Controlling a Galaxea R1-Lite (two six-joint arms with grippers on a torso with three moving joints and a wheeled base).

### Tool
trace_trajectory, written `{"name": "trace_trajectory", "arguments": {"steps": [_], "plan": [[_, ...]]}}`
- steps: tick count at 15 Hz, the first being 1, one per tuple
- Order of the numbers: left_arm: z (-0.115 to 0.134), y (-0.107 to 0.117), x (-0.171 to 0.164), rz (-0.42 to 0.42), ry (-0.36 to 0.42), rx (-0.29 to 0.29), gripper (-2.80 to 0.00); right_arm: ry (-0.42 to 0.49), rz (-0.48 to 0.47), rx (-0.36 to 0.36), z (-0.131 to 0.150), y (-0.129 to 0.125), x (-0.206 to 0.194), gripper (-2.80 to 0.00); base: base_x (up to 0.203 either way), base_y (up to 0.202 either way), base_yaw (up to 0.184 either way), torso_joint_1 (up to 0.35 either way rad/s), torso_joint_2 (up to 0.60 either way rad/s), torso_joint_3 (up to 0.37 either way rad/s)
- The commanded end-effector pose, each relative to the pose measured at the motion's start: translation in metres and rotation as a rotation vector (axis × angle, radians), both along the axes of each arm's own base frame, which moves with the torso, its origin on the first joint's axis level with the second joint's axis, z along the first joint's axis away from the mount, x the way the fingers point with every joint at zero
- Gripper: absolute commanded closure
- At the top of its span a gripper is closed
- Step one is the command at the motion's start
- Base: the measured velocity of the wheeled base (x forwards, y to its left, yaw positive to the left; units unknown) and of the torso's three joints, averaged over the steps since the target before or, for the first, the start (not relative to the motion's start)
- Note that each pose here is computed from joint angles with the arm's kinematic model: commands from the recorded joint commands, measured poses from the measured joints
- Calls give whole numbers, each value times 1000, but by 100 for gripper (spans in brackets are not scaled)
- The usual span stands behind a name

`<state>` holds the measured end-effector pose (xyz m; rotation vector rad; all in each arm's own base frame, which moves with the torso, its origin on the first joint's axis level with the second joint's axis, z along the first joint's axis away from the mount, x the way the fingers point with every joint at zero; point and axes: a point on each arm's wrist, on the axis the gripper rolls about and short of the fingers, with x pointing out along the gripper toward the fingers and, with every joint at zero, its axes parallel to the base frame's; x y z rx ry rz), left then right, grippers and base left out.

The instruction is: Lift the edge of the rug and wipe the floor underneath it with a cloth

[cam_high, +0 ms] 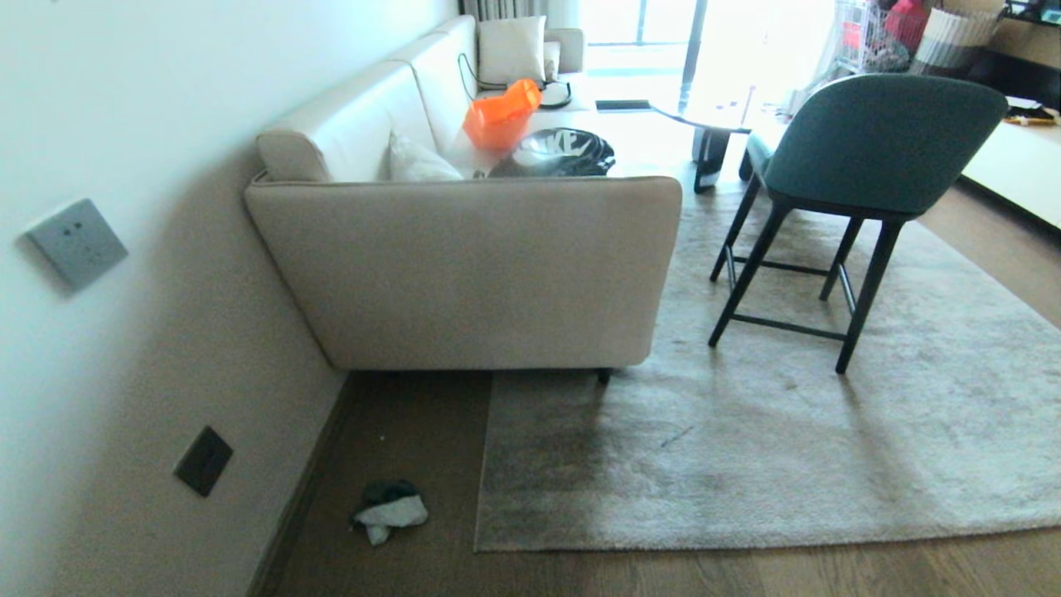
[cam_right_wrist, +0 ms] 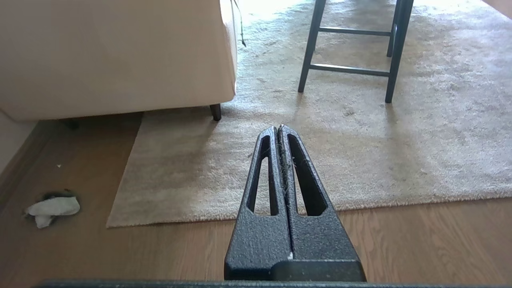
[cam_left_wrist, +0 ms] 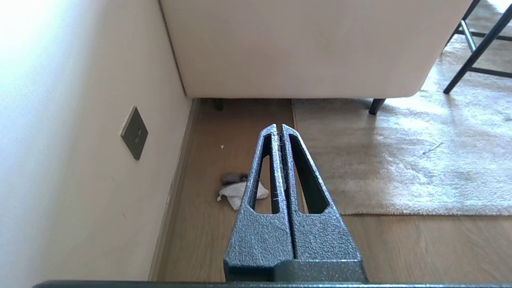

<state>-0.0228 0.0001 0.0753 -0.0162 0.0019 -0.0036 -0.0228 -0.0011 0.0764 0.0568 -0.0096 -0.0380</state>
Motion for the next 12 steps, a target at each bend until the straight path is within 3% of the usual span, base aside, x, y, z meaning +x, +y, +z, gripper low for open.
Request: {"name": "trace_trajectory", "arguments": {"steps": [1, 12], "plan": [[0, 0, 0, 1, 0, -1, 0, 1, 0, 0, 0, 0, 0, 0, 0, 0, 0, -29, -300, -341], [0, 0, 0, -1, 0, -1, 0, 1, 0, 0, 0, 0, 0, 0, 0, 0, 0, 34, -432, -394]]}}
